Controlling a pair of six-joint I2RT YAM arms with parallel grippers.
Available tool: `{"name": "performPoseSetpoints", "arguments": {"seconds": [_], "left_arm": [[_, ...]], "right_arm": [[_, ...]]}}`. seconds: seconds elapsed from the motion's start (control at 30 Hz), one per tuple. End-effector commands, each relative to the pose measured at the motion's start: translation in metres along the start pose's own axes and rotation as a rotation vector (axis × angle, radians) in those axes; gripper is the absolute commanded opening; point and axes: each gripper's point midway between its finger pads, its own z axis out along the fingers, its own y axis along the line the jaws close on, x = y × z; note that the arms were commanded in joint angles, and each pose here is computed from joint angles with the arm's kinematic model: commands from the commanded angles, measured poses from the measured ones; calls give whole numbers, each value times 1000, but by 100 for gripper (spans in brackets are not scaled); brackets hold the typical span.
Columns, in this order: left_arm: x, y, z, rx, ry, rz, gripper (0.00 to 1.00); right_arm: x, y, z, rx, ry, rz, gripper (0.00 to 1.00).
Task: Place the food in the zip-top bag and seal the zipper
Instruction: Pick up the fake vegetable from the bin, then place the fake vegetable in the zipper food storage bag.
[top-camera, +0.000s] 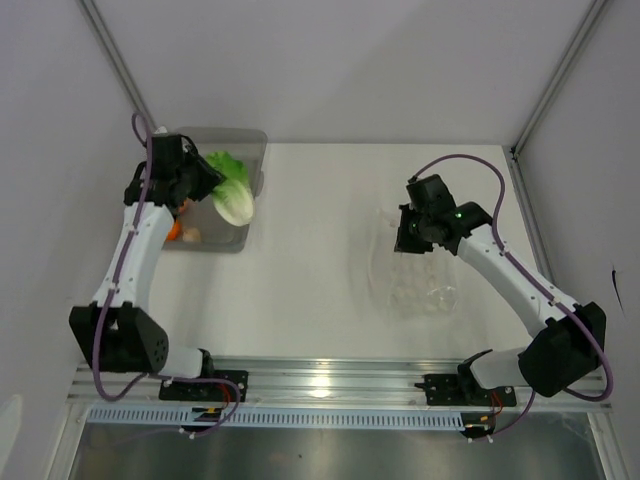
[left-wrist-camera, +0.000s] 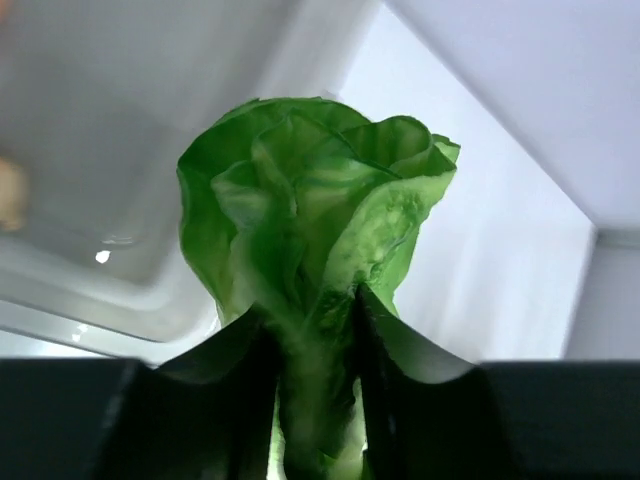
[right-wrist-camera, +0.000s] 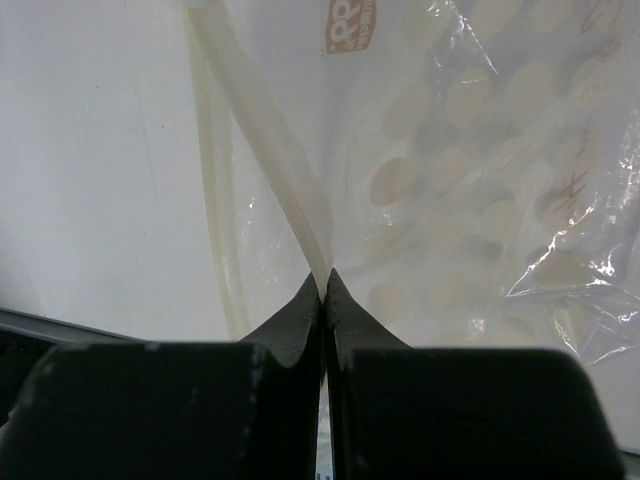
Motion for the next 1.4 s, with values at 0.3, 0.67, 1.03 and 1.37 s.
{"name": "performPoseSetpoints", "arguments": {"seconds": [0.3,0.67,1.03,1.37], "left_arm": [[104,-159,-157,913,-114,250,49],[158,-196,-186,1073,-205,215,49],[180,-224,-183,1088,-207,94,46],[200,-227,-176,1164,-209,73,47]], "right_arm": [[-10,37,-24,-209,47,70,0],[5,49,-27,-285,115,109,0],[10,69,-39,-404,162,168,0],[8,81,-58,-549,211,290,0]]}}
